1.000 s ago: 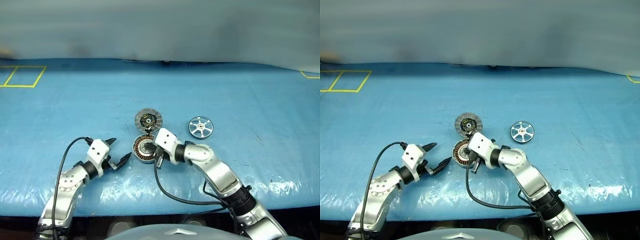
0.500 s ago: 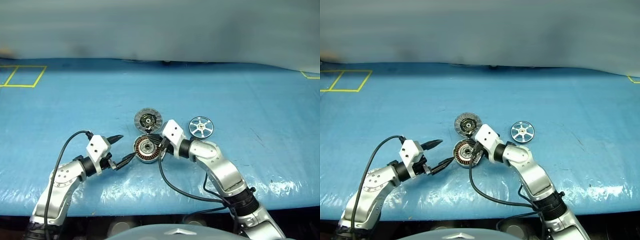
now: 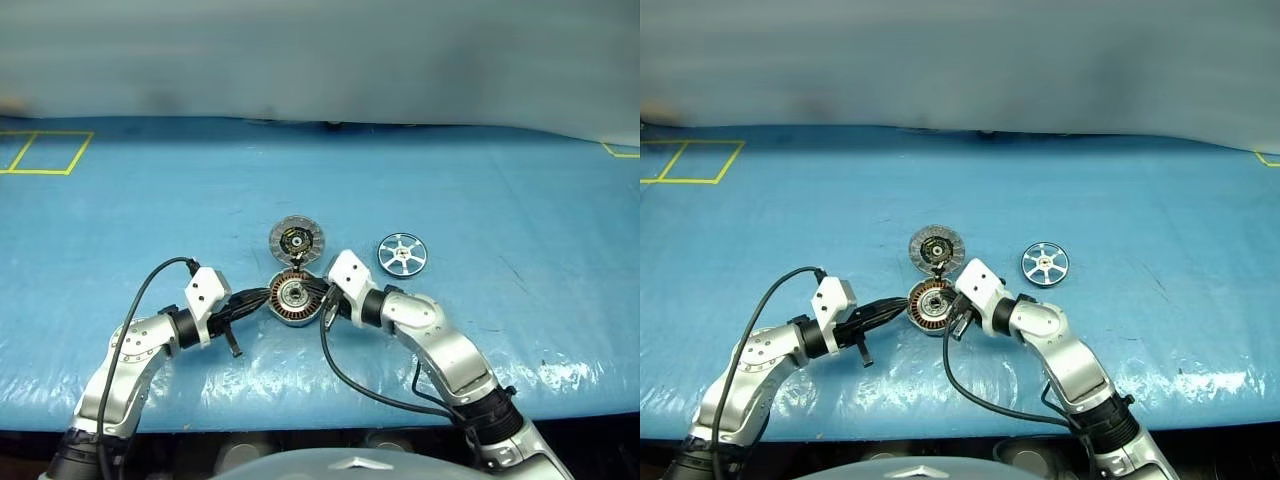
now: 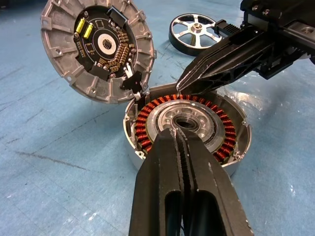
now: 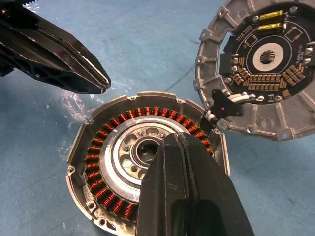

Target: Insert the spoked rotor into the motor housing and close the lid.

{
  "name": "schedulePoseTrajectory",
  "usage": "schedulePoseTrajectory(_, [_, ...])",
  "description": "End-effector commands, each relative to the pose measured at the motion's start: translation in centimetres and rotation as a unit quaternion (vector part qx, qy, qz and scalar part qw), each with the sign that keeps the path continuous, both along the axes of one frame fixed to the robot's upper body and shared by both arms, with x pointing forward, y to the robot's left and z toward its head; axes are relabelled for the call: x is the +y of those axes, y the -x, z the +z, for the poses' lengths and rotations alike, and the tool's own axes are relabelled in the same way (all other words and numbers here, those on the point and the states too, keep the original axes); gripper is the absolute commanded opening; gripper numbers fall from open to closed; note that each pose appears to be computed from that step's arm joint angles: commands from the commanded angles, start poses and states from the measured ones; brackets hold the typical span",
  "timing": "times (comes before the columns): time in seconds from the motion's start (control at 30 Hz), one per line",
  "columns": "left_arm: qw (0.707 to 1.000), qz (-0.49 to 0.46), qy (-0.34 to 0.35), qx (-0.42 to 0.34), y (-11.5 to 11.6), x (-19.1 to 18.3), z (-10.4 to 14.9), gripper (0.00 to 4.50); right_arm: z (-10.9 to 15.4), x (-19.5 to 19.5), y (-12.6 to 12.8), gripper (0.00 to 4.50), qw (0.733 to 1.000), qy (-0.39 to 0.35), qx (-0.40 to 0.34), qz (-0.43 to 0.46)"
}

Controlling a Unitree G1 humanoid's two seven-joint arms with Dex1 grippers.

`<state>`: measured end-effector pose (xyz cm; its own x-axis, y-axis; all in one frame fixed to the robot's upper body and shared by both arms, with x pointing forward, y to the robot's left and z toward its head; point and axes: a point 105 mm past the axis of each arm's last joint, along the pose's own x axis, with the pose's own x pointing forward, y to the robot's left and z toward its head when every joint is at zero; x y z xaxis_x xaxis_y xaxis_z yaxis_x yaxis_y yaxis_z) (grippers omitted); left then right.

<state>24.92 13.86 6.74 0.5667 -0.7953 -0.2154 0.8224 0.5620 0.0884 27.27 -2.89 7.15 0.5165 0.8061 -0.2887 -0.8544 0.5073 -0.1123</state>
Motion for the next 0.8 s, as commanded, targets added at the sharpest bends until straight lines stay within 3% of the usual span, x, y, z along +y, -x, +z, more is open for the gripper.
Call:
schedulePoseTrajectory(0.03, [1.0,-0.023,0.005,-0.009,-0.2,-1.0,0.4,0.05,1.2,0.7,0.2,0.0,1.0,-0.013,-0.021,0.012])
schedulePoseTrajectory(0.2, [0.997,-0.073,0.019,0.03,-0.2,-2.0,0.0,0.05,1.0,0.8,0.0,0.0,1.0,-0.011,-0.023,0.008])
schedulePoseTrajectory(0.4, [0.993,-0.106,-0.011,0.055,-1.0,-1.7,-0.8,0.05,1.0,0.6,-0.1,0.0,0.999,-0.019,-0.031,-0.016])
schedulePoseTrajectory(0.8, [0.992,-0.116,-0.021,0.047,-2.5,-2.0,-0.9,0.05,1.4,-0.2,-0.1,0.0,0.997,-0.036,-0.041,-0.053])
